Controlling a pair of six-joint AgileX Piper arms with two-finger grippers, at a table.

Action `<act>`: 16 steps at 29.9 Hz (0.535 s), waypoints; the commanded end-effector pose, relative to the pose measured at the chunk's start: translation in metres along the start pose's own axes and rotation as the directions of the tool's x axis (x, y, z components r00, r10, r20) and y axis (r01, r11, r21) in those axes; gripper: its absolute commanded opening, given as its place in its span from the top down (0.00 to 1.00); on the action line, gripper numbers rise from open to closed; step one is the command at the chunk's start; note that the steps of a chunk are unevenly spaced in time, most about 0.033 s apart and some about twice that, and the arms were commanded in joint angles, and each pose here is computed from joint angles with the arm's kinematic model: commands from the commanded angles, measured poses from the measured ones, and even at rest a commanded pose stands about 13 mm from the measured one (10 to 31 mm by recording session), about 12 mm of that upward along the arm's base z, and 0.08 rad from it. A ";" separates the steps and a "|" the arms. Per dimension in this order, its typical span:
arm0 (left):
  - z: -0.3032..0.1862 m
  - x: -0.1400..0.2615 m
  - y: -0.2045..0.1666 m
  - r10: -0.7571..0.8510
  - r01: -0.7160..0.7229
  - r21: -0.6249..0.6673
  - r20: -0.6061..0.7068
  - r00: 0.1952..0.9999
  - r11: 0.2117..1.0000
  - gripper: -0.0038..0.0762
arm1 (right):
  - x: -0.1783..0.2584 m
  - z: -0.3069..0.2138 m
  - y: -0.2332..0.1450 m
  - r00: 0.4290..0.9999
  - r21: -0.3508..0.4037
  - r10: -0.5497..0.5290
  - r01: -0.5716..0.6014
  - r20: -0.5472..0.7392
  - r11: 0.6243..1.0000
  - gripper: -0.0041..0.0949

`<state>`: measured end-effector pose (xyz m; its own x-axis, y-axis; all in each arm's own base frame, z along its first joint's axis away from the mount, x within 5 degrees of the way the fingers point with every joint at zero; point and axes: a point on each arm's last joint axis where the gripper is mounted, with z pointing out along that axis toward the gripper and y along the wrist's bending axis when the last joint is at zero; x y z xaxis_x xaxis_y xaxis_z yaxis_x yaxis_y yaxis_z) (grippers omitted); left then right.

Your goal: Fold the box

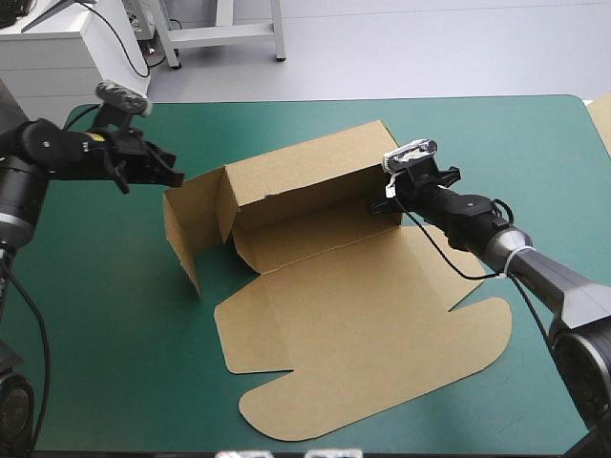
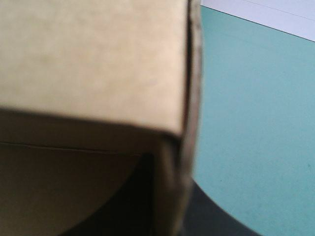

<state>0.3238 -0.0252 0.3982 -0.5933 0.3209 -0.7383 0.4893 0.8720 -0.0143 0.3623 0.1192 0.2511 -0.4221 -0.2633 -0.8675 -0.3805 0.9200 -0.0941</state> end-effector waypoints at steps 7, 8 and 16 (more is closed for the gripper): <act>-0.010 0.066 0.053 -0.402 0.405 -0.039 0.057 0.914 0.914 0.96 | -0.023 -0.015 -0.006 0.997 0.030 -0.012 0.009 0.075 1.000 0.98; -0.009 0.070 0.053 -0.416 0.418 -0.037 0.052 0.908 0.908 0.96 | -0.023 -0.015 -0.006 0.997 0.024 -0.012 0.010 0.076 1.000 0.98; -0.014 0.074 0.047 -0.405 0.408 -0.057 0.058 0.912 0.911 0.96 | -0.025 -0.007 -0.023 0.998 -0.087 0.033 -0.028 0.058 0.996 0.98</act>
<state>0.2981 0.0479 0.3275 -0.7775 -0.0373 -0.6277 0.1734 0.9468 -0.2710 0.3710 0.1099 0.2495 -0.4319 -0.2518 -0.8661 -0.4200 0.9059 -0.0539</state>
